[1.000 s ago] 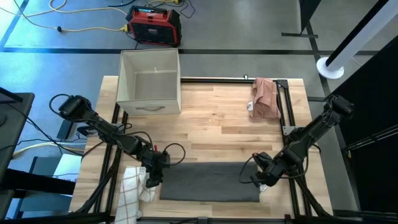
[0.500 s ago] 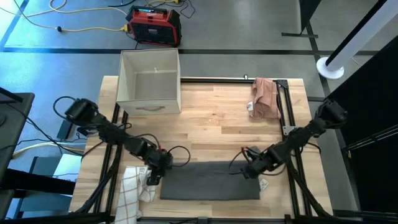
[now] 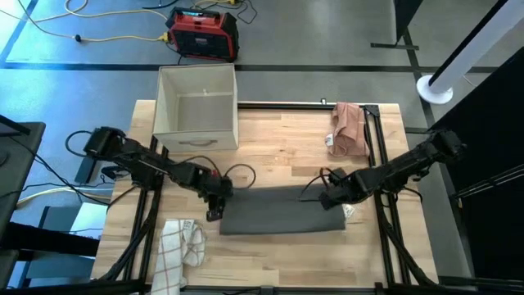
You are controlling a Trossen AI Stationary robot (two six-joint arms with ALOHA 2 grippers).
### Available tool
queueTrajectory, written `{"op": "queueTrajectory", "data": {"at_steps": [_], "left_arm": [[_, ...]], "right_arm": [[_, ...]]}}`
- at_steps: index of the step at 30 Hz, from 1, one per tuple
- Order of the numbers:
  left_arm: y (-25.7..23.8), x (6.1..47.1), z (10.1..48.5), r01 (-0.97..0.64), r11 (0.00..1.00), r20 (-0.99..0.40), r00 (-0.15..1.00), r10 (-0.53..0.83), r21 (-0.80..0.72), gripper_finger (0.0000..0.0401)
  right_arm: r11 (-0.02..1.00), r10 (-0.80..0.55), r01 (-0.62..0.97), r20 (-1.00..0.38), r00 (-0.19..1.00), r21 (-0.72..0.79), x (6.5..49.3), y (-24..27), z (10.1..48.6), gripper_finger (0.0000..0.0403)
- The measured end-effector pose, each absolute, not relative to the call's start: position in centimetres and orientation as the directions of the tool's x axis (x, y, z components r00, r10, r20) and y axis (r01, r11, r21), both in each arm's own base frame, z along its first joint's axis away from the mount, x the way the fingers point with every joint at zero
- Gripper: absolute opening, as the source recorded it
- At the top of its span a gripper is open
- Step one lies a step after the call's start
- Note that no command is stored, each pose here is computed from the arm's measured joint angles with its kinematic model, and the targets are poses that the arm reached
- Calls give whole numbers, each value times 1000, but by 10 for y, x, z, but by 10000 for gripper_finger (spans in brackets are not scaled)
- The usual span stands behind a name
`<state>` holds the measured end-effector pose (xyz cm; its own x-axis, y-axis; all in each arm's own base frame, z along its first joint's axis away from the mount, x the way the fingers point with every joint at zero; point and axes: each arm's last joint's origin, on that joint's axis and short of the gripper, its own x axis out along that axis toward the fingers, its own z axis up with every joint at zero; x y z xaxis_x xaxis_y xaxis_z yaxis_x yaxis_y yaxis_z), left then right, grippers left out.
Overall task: Fold towel
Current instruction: Fold the gray towel
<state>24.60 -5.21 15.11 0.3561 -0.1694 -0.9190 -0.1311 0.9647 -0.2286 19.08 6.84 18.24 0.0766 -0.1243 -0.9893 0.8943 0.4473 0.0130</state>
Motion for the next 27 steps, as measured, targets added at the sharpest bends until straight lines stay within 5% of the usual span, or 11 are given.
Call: {"op": "queueTrajectory", "data": {"at_steps": [13,19,23,27], "left_arm": [[-71,222,188,-78,985,-931,346,-116,-152,2],[-80,223,180,-46,992,-943,319,-97,-118,0],[-81,225,173,-44,993,-952,293,-88,-105,0],[-82,227,164,-41,996,-963,259,-72,-85,0]], "right_arm": [[239,-63,971,-998,14,-1,182,73,179,117],[231,-88,973,-996,-3,-23,184,72,151,167],[235,-82,972,-996,28,8,188,74,135,147],[240,-89,971,-996,26,4,188,73,131,50]]}}
